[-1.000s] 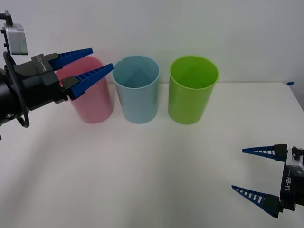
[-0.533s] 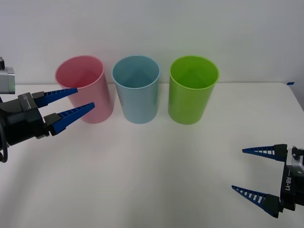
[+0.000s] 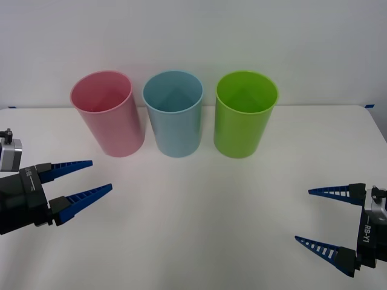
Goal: Put cans in the blue bin and PET bottles in the pink bin and trash in the green bin.
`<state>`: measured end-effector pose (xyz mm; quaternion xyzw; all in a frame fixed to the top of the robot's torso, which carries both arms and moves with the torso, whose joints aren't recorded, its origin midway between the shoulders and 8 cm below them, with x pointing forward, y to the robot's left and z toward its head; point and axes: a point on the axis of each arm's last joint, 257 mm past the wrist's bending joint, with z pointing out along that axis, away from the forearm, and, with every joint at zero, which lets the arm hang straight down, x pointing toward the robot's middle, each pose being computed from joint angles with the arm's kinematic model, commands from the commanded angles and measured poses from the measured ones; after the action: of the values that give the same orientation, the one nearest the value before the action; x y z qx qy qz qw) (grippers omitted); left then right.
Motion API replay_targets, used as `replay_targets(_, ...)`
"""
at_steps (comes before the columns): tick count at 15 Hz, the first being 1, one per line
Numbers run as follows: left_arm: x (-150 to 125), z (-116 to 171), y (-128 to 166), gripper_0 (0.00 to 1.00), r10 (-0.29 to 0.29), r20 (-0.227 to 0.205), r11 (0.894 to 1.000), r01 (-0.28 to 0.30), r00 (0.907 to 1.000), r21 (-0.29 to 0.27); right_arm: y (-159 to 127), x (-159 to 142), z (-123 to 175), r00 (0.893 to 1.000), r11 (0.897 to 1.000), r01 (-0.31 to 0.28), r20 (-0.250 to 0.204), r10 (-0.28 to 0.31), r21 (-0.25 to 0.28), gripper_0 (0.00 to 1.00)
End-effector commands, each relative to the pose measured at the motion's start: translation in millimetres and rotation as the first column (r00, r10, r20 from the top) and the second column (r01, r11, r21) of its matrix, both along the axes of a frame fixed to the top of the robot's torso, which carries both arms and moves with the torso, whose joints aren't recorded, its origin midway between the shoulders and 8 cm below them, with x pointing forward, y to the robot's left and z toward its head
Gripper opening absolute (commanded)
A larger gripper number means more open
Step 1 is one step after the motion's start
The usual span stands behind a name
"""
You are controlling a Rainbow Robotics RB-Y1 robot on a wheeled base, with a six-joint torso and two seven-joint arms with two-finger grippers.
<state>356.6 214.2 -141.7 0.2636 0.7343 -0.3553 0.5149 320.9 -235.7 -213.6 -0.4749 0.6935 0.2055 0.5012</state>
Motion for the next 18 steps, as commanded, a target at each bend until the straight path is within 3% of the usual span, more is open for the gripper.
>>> replay_targets(1, 1.6, -15.8, 3.0, 1.0, 0.032, -0.011, 0.999, -0.032, 0.9994, 0.019, 0.0, 0.0, 0.0, 1.0, 1.0, 0.0, 0.0, 0.0, 0.0, 1.0)
replay_targets(6, 1.6, -37.6, 6.9, 1.0, 0.082, -0.06, 0.996, -0.08, 0.9948, 0.032, 0.0, 0.0, 0.0, 1.0, 1.0, 0.0, 0.0, 0.0, 0.0, 1.0)
replay_targets(10, 6.6, -41.9, 2.2, 1.0, 0.1, -0.066, 0.995, -0.099, 0.9928, 0.024, 0.0, 0.0, 0.0, 1.0, 1.0, 0.0, 0.0, 0.0, 0.0, 1.0)
replay_targets(18, -5.2, -67.7, -3.7, 1.0, 0.1, -0.12, 0.994, -0.095, 0.9877, 0.048, 0.0, 0.0, 0.0, 1.0, 1.0, 0.0, 0.0, 0.0, 0.0, 1.0)
